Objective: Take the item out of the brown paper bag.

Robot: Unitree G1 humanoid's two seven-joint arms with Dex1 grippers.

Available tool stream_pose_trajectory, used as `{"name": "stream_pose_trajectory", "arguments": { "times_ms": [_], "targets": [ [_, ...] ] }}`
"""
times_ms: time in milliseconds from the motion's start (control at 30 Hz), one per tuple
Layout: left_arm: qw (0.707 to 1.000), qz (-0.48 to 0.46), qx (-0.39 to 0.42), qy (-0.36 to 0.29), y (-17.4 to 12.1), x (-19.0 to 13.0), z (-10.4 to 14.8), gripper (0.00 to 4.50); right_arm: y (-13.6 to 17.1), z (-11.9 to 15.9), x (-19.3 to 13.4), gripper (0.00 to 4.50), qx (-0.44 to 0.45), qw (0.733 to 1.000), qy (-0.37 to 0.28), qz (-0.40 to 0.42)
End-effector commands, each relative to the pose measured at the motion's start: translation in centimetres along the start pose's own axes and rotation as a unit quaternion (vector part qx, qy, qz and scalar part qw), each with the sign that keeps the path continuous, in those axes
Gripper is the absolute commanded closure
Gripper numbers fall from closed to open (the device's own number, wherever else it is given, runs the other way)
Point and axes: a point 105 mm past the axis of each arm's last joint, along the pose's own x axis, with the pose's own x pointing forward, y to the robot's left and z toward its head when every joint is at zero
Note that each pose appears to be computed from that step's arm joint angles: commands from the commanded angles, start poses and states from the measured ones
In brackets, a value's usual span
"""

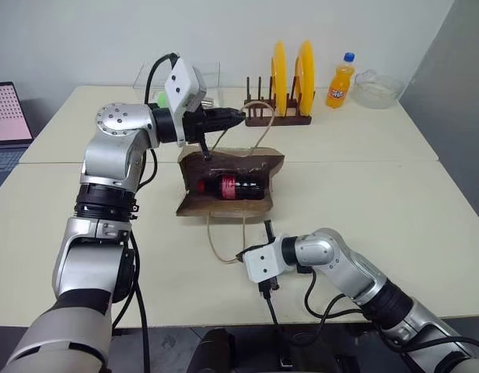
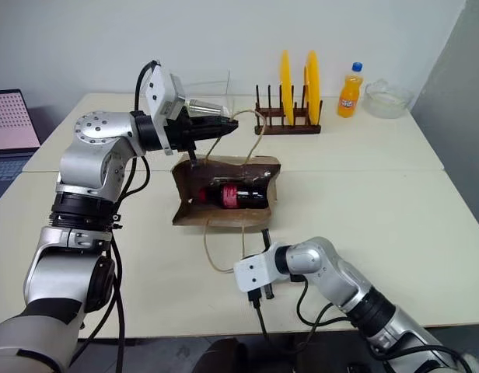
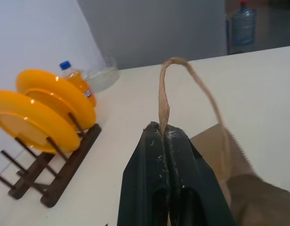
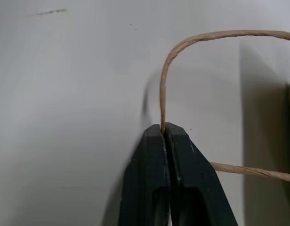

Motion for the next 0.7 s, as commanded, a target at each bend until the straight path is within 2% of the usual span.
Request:
{"name": "stream_pose_trajectory", "arguments": {
  "times_ms": [33,67,333,400,467,700],
  "targets": [
    [1.0,-0.013,0.013,-0.016,-0.4,-1.0,1.5,4.5,-0.7,1.1,-1.6,3.2,0.003,1.0,-0.022,-0.011],
    [1.0,-0.017,0.011,-0.016,-0.5,-1.1,1.5,4.5,-0.9,1.5,-2.2,2.92,0.012,0.999,-0.027,-0.015],
    [0.999,-0.033,-0.004,-0.01,-1.6,-1.6,1.2,4.5,-3.9,6.3,-9.1,2.92,0.092,0.989,-0.115,-0.018],
    [0.999,-0.032,-0.007,-0.009,-1.6,-1.7,1.2,4.5,-5.7,7.3,-9.9,2.92,0.121,0.981,-0.146,-0.042],
    [0.999,-0.03,-0.009,-0.009,-1.4,-1.8,1.1,4.5,-7.6,8.0,-9.8,2.92,0.139,0.974,-0.165,-0.076],
    [1.0,-0.018,-0.012,-0.016,-0.6,-2.0,1.7,4.5,-11.8,7.0,-3.9,2.92,0.052,0.987,-0.059,-0.142]
  ]
}}
